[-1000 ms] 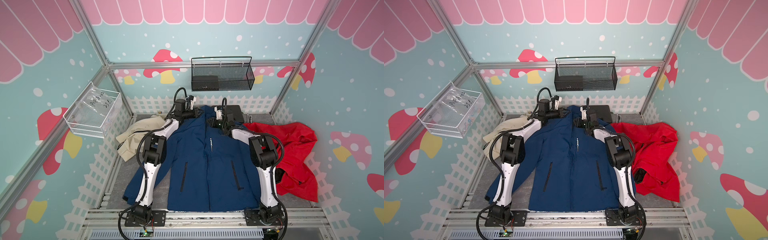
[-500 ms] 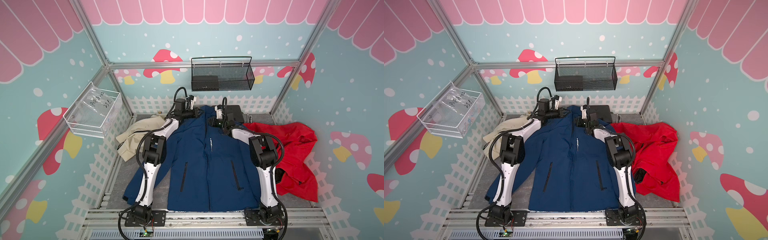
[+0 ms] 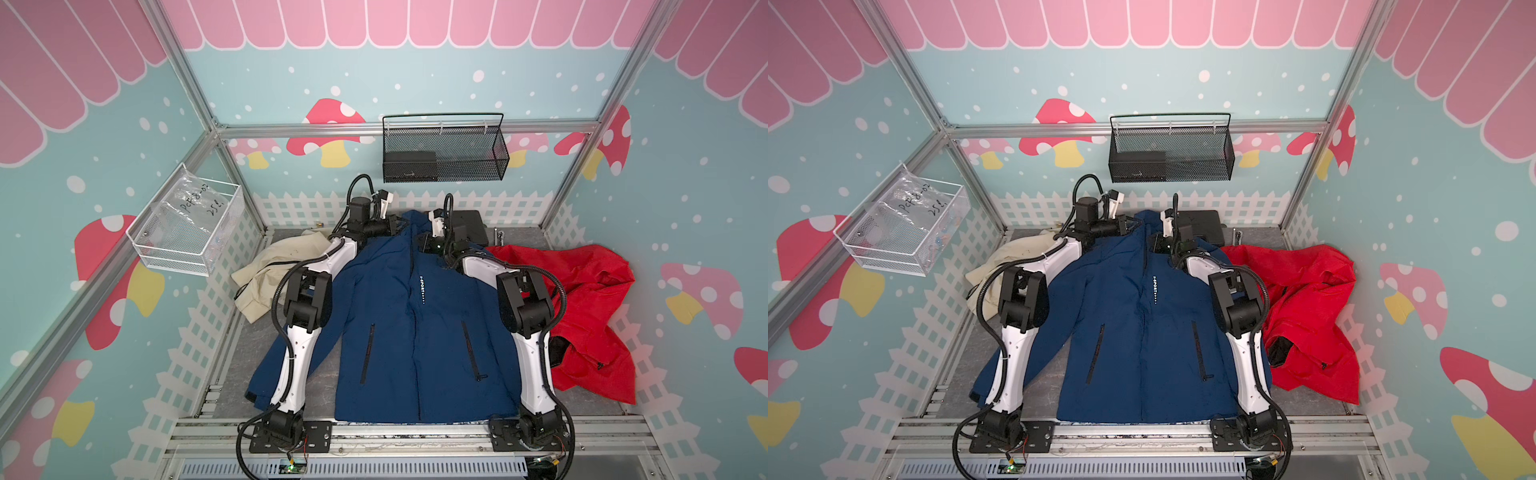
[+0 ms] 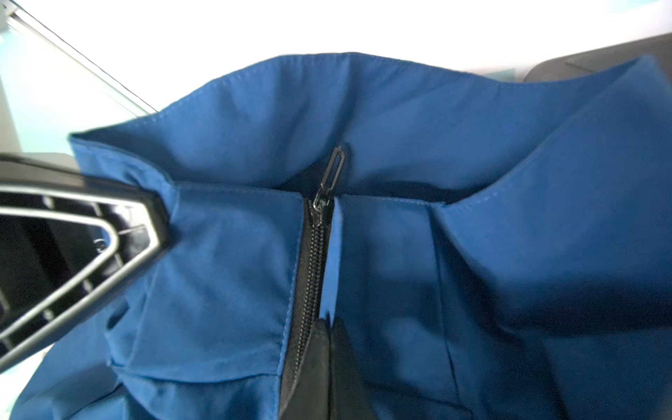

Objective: Unzip the jacket
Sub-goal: Unzip the zipper on the jacket.

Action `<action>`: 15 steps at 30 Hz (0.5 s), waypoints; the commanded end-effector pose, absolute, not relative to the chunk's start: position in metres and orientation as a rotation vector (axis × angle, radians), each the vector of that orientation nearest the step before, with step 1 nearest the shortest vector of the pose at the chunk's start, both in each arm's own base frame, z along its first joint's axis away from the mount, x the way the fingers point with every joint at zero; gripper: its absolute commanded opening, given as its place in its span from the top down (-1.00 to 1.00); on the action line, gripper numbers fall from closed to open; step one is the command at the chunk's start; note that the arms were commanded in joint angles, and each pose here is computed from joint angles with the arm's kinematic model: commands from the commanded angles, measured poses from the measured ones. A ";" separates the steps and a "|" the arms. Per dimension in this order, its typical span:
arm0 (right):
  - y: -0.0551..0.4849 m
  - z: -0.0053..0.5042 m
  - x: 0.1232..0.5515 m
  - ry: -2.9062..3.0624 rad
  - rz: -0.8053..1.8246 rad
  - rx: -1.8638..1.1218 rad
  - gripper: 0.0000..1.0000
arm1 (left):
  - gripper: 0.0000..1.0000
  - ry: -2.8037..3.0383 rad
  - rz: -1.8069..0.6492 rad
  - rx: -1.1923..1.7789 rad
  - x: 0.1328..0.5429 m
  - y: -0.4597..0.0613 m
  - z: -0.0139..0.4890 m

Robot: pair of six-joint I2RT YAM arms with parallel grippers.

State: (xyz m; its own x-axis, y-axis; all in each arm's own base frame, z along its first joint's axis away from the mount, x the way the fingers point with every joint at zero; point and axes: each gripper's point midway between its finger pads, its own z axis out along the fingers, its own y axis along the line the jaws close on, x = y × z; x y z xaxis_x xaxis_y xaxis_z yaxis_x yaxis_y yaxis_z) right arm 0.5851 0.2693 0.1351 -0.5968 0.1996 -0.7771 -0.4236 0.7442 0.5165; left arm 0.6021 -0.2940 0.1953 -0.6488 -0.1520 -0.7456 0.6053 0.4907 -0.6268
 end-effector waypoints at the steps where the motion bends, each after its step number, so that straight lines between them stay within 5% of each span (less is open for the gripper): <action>1: 0.269 0.151 0.584 1.973 0.835 -0.239 1.00 | 1.00 1.883 -1.197 0.387 0.597 -0.283 0.238; 6: 0.263 0.175 0.575 1.857 0.835 -0.315 1.00 | 0.95 1.900 -1.188 0.283 0.606 -0.263 0.228; 11: 0.263 0.208 0.554 1.677 0.819 -0.441 1.00 | -0.06 1.873 -1.147 0.304 0.604 -0.249 0.238; 15: 0.265 0.224 0.538 1.569 0.788 -0.539 1.00 | -0.41 1.829 -1.091 0.442 0.592 -0.249 0.259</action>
